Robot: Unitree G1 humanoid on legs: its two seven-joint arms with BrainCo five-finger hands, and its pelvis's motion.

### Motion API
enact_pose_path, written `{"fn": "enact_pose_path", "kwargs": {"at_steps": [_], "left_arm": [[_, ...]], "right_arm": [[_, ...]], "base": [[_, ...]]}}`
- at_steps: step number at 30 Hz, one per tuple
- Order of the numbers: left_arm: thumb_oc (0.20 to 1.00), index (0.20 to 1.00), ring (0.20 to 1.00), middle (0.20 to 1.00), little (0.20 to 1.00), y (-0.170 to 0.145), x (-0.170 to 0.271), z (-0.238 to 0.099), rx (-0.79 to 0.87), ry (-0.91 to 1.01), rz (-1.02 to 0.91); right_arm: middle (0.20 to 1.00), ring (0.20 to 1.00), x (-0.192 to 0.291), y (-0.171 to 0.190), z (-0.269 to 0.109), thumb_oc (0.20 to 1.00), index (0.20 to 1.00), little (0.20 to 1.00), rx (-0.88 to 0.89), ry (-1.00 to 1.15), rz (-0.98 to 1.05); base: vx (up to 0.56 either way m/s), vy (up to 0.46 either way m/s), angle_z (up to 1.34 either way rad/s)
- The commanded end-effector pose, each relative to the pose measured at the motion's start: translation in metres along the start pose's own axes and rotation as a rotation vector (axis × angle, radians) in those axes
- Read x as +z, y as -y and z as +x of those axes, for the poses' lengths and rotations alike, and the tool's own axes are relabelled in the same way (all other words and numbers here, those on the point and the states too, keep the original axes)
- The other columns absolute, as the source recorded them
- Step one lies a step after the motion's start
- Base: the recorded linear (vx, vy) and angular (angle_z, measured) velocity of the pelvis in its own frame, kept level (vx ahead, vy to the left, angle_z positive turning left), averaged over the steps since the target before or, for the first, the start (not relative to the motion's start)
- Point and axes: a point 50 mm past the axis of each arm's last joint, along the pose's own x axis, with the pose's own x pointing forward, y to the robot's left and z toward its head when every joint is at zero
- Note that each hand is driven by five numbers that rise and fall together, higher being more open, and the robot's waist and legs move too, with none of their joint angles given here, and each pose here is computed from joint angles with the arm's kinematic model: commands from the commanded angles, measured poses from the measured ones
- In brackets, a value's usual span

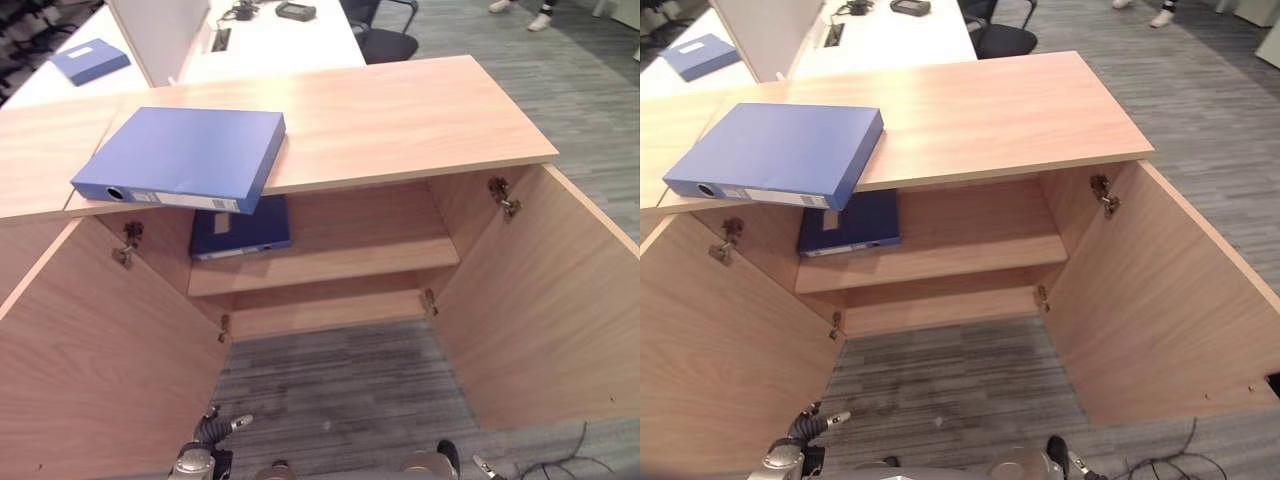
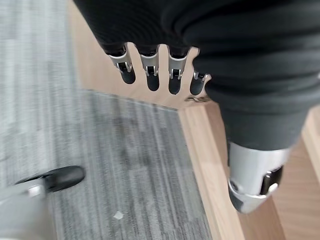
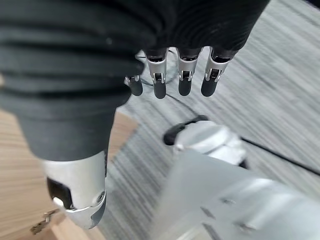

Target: Put the empty folder in the office cabinet

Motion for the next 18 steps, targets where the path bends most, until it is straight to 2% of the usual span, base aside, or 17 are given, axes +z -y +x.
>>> {"fn": "enact_pose_path", "kwargs": {"at_steps": [1, 3, 6, 18], "left_arm": [[1.000, 1.000, 1.000, 1.000, 1.000, -0.015, 0.020, 0.005, 0.037, 0.069, 0.001], [1.000, 1.000, 1.000, 1.000, 1.000, -0.016, 0.020, 0.005, 0.039, 0.063, -0.004], [1.000, 1.000, 1.000, 1.000, 1.000, -0.018, 0.017, 0.006, 0.045, 0.042, -0.025], [1.000, 1.000, 1.000, 1.000, 1.000, 0.001, -0.003, 0.000, -0.003, -0.022, 0.007]], "right_arm": [[1.000, 1.000, 0.033, -0.024, 0.001, 1.000, 1.000, 1.000, 0.070, 0.112, -0.025], [1.000, 1.000, 0.033, -0.027, 0.001, 1.000, 1.000, 1.000, 0.082, 0.115, -0.027], [1.000, 1.000, 0.033, -0.033, 0.001, 1.000, 1.000, 1.000, 0.103, 0.117, -0.071], [1.000, 1.000, 0.030, -0.031, 0.001, 1.000, 1.000, 1.000, 0.100, 0.108, -0.219]], "base": [[-0.04, 0.497, -0.12], [-0.01, 0.521, 0.13], [-0.02, 0.231, 0.16], [0.03, -0.010, 0.08]]}}
